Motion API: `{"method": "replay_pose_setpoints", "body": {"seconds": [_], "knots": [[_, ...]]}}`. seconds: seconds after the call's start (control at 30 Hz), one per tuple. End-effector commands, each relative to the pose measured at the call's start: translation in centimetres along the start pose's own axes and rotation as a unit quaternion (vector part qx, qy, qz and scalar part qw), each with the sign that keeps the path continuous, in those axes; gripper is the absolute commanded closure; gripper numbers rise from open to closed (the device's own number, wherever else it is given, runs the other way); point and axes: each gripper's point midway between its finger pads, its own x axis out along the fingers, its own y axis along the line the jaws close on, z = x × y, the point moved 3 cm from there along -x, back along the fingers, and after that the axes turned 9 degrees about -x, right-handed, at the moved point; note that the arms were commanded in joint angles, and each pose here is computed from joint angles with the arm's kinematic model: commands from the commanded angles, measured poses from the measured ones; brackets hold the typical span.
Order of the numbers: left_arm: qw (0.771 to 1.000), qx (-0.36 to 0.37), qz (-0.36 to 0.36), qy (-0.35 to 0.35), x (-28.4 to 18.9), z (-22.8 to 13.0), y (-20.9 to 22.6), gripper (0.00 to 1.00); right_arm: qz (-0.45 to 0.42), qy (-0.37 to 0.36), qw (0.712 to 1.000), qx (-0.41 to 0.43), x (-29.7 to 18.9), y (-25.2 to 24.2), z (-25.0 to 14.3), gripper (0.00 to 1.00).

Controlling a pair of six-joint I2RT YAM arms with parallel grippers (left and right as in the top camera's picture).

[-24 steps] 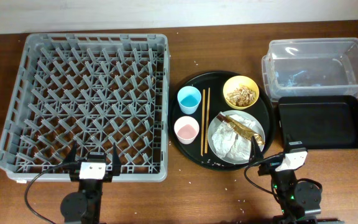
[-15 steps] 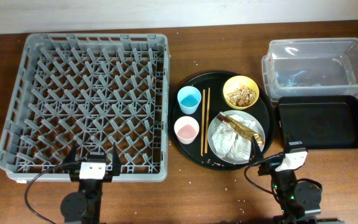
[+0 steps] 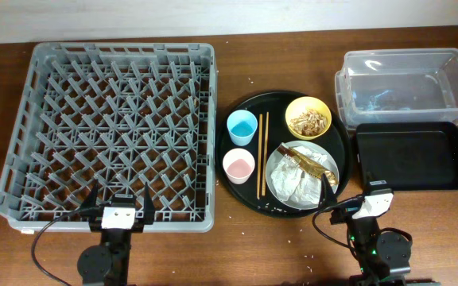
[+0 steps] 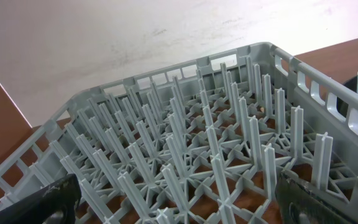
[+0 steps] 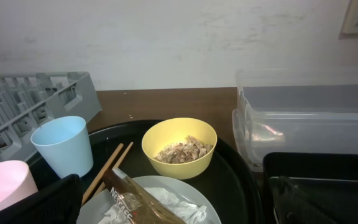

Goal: Sort waste into correct bins and load items into the dishwasher rack

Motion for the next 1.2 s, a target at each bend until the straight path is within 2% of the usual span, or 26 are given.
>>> {"method": "replay_pose_setpoints", "body": {"seconds": [0.0,0.4,0.53,0.63,0.8,0.93,1.03,1.07,1.17], "knots": [[1.000,0.009,-0.001,0.000,0.0,-0.1,-0.1,0.01,-0.002,0.002,1.000,0.001,0.0,0.0,-0.2,0.02],[1.000,0.009,-0.001,0.000,0.0,-0.1,-0.1,0.01,-0.001,0.001,1.000,0.002,0.0,0.0,-0.2,0.02],[1.000,0.009,-0.001,0.000,0.0,-0.1,-0.1,0.01,0.028,-0.008,1.000,0.001,0.0,0.8,0.2,0.01],[1.000,0.009,-0.001,0.000,0.0,-0.1,-0.1,0.01,0.063,-0.032,0.998,-0.001,-0.5,1.7,2.2,0.01],[1.000,0.009,-0.001,0.000,0.0,-0.1,-0.1,0.01,0.067,-0.067,0.995,-0.006,-2.0,1.6,7.5,0.02],[1.000,0.009,-0.001,0.000,0.0,-0.1,-0.1,0.01,0.081,-0.030,0.996,-0.002,-2.4,1.7,10.5,0.02],[1.000,0.009,-0.001,0.000,0.0,-0.1,-0.1,0.01,0.124,0.013,0.992,-0.023,-1.7,2.6,11.9,0.01],[1.000,0.009,-0.001,0.000,0.0,-0.1,-0.1,0.01,0.132,0.037,0.990,-0.025,-1.4,2.7,12.0,0.02],[1.000,0.009,-0.001,0.000,0.0,-0.1,-0.1,0.01,0.146,0.170,0.975,-0.005,0.4,2.7,11.4,0.01]]}}
